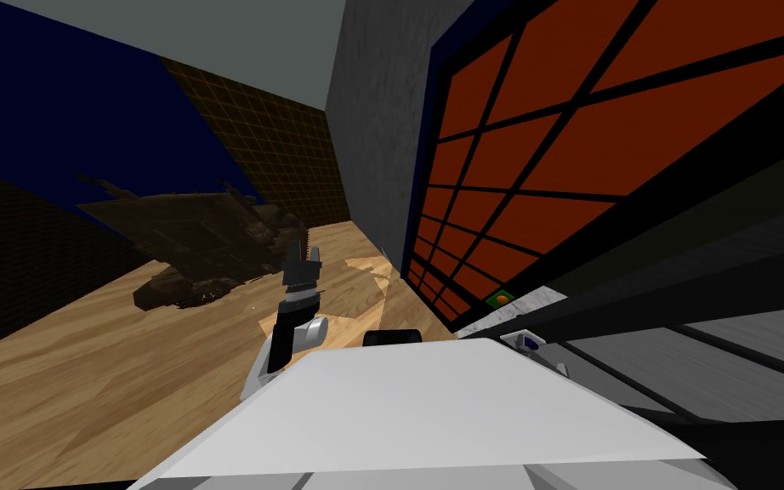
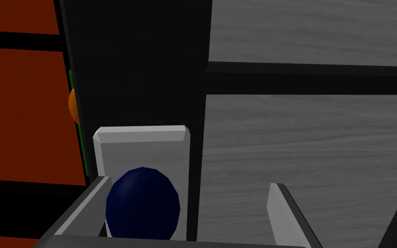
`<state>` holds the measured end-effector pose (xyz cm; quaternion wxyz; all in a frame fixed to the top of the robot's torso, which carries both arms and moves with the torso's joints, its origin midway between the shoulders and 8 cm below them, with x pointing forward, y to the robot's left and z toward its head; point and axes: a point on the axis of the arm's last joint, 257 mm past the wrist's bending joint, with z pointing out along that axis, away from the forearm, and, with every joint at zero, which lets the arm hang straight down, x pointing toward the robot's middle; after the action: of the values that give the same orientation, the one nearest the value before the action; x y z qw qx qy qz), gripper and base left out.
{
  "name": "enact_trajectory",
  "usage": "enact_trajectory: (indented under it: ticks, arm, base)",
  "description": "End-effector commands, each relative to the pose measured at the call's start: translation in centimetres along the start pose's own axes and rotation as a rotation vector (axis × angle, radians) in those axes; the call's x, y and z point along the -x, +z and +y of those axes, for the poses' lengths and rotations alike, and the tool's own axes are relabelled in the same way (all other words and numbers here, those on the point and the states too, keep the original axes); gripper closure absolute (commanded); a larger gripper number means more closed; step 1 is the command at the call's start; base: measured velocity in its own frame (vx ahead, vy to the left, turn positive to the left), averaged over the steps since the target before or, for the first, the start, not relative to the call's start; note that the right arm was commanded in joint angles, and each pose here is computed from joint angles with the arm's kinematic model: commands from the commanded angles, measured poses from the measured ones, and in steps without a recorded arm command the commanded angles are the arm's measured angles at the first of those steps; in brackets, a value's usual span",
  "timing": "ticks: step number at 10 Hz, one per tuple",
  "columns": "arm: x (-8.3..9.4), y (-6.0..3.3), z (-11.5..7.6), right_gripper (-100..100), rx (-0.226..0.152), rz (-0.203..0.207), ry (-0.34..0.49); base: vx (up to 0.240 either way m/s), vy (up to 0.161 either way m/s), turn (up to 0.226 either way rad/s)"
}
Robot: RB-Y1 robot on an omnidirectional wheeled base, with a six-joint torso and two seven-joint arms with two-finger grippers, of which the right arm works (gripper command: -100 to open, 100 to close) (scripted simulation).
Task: Pull the door open
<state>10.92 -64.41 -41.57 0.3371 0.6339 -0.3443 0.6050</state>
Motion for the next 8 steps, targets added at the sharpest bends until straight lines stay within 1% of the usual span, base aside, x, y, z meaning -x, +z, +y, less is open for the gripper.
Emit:
enact_trajectory:
  ticks: [1,2,4,5,6,8]
  arm:
    - [0.1,-0.14,2.2,100,0.028,-0.009,-0.02]
    - [0.2,-0.24,2.3,100,0.031,-0.013,-0.023]
    - [-0.1,0.01,1.9,100,0.025,-0.003,-0.015]
    - [-0.5,0.27,-1.0,100,-0.04,0.012,0.0]
    - [-0.5,0.27,-1.3,100,-0.05,0.013,0.0]
    - [-0.8,0.29,-2.6,100,-0.103,0.02,-0.001]
  base:
    - [0.005,-0.011,-0.006]
    - [0.001,-0.001,0.026]
    - [-0.003,0.006,-0.011]
    - [-0.105,0.071,0.152]
    - [-0.186,0.056,0.137]
    - [-0.197,0.058,0.085]
